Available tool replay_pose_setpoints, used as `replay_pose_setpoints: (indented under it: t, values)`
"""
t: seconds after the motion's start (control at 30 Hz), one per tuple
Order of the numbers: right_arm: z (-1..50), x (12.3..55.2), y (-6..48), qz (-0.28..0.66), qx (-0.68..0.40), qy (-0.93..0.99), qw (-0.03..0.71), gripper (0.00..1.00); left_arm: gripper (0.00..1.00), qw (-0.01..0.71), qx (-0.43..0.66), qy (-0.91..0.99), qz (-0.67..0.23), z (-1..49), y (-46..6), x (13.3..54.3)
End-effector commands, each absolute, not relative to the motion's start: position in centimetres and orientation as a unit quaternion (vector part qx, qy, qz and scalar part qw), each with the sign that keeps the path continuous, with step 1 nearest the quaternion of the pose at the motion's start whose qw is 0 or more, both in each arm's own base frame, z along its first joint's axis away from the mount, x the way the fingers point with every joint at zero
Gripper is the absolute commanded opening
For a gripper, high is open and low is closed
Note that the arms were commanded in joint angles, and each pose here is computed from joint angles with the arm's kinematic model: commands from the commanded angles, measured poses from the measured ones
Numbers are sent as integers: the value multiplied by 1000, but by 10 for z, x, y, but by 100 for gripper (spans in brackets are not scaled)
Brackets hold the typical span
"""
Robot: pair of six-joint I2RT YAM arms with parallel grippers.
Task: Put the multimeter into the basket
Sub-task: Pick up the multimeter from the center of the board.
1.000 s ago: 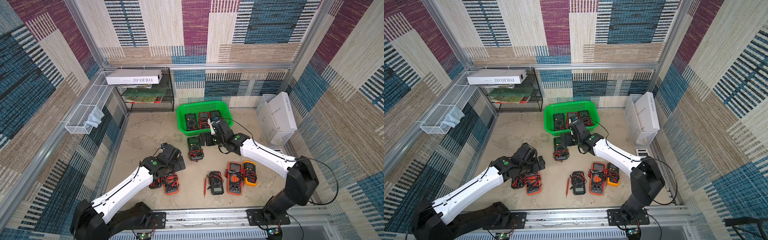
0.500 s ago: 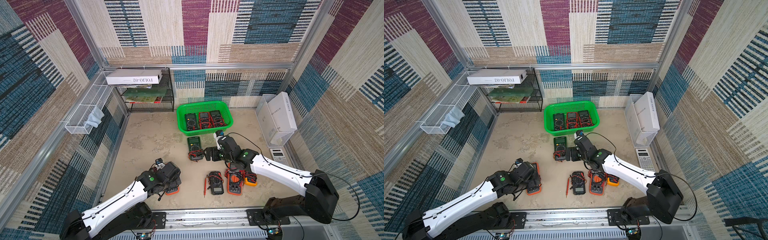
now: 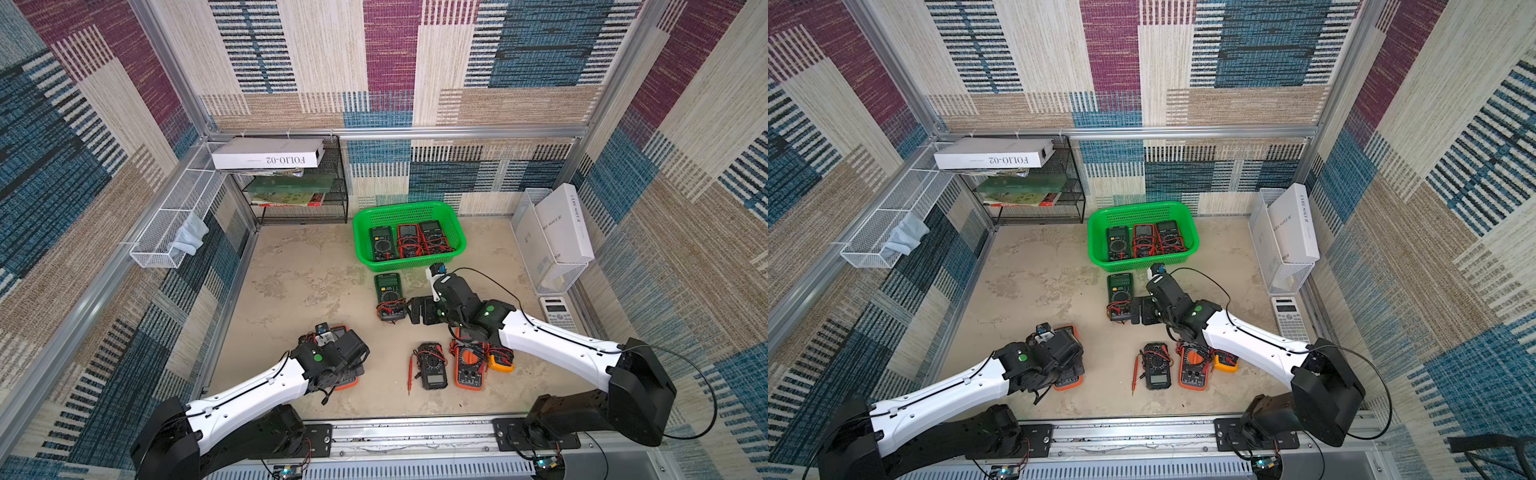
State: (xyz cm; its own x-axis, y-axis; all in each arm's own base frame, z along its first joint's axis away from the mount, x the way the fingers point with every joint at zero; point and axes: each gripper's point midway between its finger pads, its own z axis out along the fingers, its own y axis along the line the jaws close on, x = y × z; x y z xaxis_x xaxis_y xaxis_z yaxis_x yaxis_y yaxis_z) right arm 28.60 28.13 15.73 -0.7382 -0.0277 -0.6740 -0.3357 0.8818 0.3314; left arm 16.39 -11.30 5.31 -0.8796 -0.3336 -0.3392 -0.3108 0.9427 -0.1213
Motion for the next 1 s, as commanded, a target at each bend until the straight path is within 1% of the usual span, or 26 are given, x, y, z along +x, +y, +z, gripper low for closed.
replay_pose_setpoints:
  t: [0.0,0.33,0.73,0.97]
  values:
    - [160,289,283,217,-103,904,354,99,99,182,-162,969,-42,47,-120,168]
    - [159,289,282,210,-109,907,348,99,99,178,-148,973,-29,34,-126,174]
    - [161,285,279,201,-110,914,335,100,99,192,-150,969,-29,19,-123,177]
    - [161,286,275,190,-102,919,329,100,90,192,-137,972,-20,12,-123,179]
